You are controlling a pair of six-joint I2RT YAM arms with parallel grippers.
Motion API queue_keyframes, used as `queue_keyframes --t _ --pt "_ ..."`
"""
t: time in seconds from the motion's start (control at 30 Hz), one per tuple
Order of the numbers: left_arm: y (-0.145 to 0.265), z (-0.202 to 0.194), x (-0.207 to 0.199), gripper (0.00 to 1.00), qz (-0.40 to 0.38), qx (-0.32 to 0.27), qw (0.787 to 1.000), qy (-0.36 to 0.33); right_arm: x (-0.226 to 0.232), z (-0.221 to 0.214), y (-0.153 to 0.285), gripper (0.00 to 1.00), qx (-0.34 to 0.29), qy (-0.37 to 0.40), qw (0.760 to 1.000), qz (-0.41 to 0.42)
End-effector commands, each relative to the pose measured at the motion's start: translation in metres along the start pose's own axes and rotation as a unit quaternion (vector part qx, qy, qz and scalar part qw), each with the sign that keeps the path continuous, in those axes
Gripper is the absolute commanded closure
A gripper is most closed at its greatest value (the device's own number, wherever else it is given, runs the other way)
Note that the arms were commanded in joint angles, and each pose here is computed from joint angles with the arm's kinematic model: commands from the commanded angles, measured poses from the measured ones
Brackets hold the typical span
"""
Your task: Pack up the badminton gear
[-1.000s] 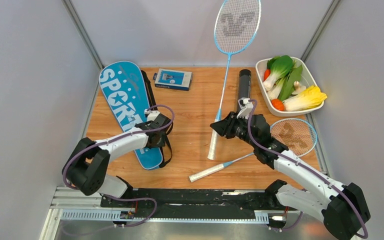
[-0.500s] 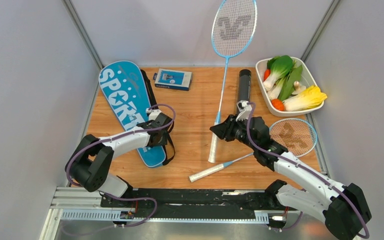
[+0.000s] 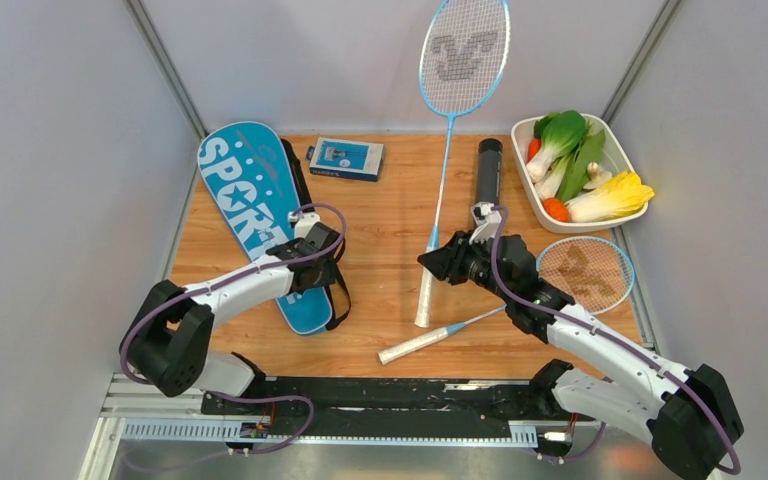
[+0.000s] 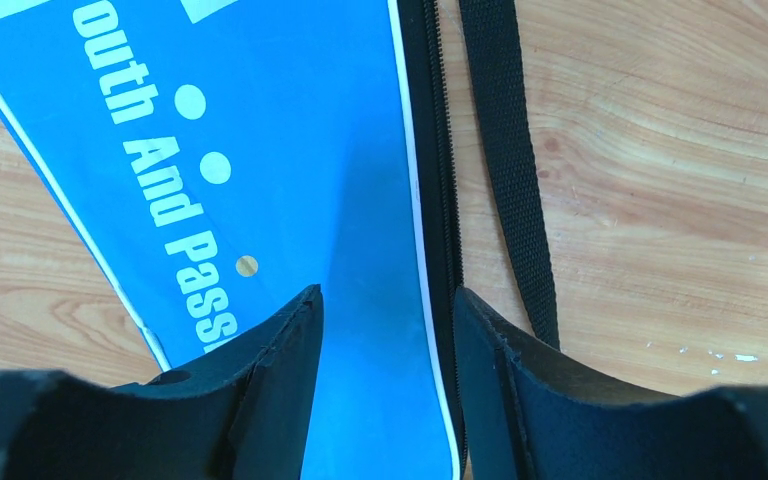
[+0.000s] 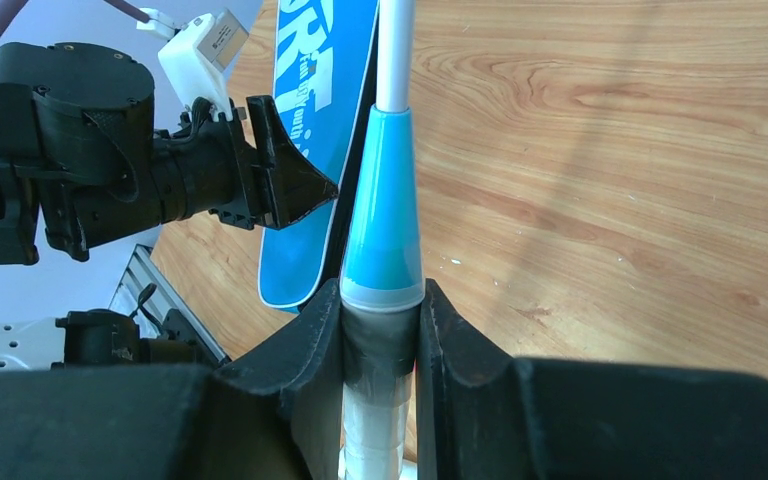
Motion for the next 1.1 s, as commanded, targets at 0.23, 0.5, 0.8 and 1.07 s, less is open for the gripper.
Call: queue_keyframes --t 0.23,0.5,0.8,1.07 --pt "-0.021 -0.019 -0.003 0.54 0.02 0.036 0.999 0.005 0.01 0.014 0.001 1.0 -0.039 0.022 0.999 0.022" --pt "0.009 -0.006 -0.005 1.0 -0.039 0.012 0.999 0.033 0.014 -0.002 0.0 1.0 -0.003 0.017 0.999 0.044" --pt "0.057 -0.009 0.002 1.0 -0.171 -0.04 0.979 0.101 0.057 -0.057 0.006 1.0 0.158 -0.05 0.973 0.16" --pt "0.076 -0.017 0.019 1.0 -0.222 -0.097 0.962 0.124 0.079 -0.108 0.021 1.0 0.285 -0.131 0.918 0.243"
Point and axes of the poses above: each gripper's point midway between its finger pads, its own y axis back along the fingers, its own x axis along the line the jaws close on, z = x × y, the point moved 5 cm from there along y, back along the fingers
